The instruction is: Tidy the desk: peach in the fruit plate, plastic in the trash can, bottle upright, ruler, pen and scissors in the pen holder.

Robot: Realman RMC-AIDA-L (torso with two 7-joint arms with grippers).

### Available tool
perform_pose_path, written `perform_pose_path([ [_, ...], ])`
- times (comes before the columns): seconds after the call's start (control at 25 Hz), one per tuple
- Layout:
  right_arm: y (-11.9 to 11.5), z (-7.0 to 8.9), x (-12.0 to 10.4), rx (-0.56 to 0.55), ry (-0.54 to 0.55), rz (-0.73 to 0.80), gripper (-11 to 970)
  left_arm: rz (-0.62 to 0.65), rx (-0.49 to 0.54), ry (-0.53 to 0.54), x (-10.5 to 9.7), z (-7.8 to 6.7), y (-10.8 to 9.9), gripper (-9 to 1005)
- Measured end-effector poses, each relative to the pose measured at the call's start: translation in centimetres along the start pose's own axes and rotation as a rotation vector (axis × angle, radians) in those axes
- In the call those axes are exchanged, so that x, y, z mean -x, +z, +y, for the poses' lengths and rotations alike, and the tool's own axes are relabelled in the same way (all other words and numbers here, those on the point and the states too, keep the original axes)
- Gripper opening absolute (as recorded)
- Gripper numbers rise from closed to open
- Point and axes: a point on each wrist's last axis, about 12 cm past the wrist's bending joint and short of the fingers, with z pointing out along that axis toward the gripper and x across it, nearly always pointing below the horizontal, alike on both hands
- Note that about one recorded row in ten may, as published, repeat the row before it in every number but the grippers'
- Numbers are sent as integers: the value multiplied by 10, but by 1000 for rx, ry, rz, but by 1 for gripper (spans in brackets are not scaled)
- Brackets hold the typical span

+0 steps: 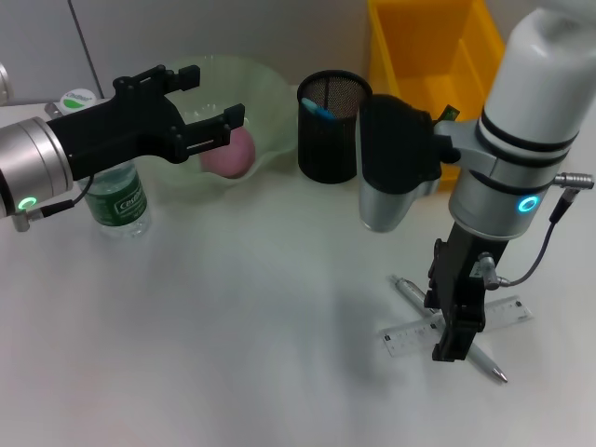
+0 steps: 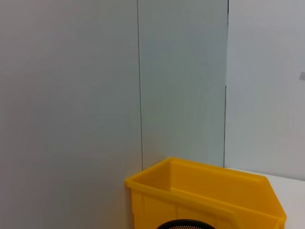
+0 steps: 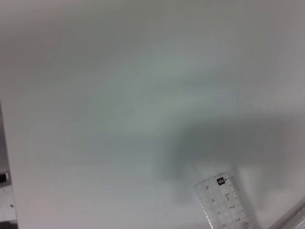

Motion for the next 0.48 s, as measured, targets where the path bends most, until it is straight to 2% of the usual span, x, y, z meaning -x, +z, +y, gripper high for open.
perform_pose_path([
  [0.48, 12, -2, 8, -34, -40, 39, 690, 2, -4, 1, 0, -1, 1, 802],
])
